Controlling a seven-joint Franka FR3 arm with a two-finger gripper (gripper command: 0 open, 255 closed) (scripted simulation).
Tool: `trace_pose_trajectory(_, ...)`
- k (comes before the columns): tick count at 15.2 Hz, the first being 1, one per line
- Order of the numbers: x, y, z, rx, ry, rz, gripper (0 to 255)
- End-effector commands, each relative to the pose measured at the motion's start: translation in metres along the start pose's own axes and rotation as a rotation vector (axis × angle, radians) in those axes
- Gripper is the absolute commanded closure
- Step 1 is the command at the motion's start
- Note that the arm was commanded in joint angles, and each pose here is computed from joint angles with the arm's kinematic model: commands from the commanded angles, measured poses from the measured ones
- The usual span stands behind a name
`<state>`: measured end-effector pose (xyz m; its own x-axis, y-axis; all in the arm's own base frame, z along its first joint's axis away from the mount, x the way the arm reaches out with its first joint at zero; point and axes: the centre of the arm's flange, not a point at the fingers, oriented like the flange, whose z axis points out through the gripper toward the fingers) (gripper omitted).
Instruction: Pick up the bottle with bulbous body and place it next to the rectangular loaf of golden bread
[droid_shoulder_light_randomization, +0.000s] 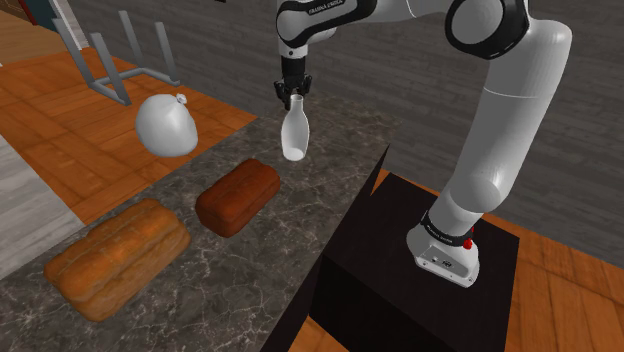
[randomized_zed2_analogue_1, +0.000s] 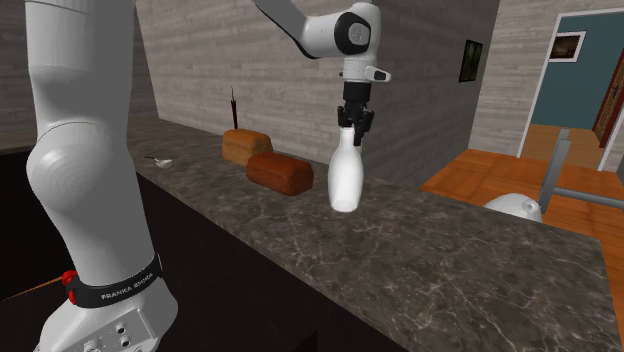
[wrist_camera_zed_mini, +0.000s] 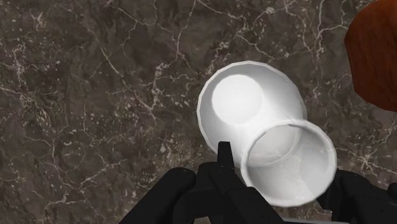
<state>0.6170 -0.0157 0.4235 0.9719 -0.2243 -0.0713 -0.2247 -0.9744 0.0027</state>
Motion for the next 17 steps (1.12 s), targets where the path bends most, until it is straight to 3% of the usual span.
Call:
trace_pose_trajectory(1,0.0,0.0,-0.008,0.0,0.0,0.0,255)
trace_pose_trajectory(17,-0.006,0.0,-0.093,0.0,0.0,0.0,255)
